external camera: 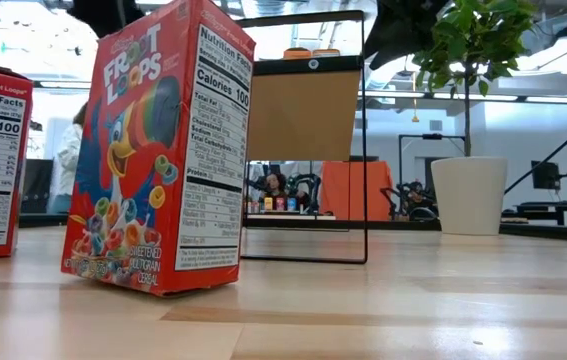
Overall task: Stack cereal on shelf
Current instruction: Put the blue cereal box on the shelf, then put the top red cereal box into the shelf
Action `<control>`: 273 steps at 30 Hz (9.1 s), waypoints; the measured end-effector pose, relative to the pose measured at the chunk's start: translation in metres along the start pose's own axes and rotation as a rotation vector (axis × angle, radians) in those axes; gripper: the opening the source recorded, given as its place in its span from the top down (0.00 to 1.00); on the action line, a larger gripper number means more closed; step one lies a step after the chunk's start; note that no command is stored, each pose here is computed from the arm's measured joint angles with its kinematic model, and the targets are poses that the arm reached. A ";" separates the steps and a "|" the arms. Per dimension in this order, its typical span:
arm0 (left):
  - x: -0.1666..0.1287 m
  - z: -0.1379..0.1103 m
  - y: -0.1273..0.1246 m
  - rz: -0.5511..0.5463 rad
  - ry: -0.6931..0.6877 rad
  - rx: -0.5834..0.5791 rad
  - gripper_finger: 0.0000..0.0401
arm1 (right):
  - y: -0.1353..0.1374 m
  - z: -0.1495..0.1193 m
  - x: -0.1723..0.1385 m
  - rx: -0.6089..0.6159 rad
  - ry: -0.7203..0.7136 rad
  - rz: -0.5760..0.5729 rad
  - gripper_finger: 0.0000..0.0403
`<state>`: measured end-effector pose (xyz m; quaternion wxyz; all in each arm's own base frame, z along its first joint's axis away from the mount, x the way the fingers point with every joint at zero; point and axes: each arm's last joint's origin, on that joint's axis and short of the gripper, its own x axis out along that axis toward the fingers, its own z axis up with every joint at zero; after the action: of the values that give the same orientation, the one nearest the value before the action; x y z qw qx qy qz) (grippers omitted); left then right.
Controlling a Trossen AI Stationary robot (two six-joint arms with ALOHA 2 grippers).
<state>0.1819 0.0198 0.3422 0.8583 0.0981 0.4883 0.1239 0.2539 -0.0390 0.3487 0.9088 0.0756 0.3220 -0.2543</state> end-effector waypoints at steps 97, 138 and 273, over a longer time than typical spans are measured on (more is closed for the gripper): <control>-0.038 0.078 0.067 -0.119 -0.253 0.414 0.54 | -0.009 0.002 0.003 0.022 0.006 -0.030 0.39; 0.000 0.114 0.058 0.155 -0.176 0.882 0.34 | -0.009 0.001 0.003 0.030 0.007 -0.026 0.39; 0.017 0.095 -0.011 -0.230 -0.217 0.221 1.00 | -0.010 0.000 0.003 -0.007 0.017 -0.033 0.39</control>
<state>0.2738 0.0103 0.3734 0.8984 0.1480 0.4114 -0.0408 0.2514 -0.0486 0.3474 0.9020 0.0691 0.3317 -0.2674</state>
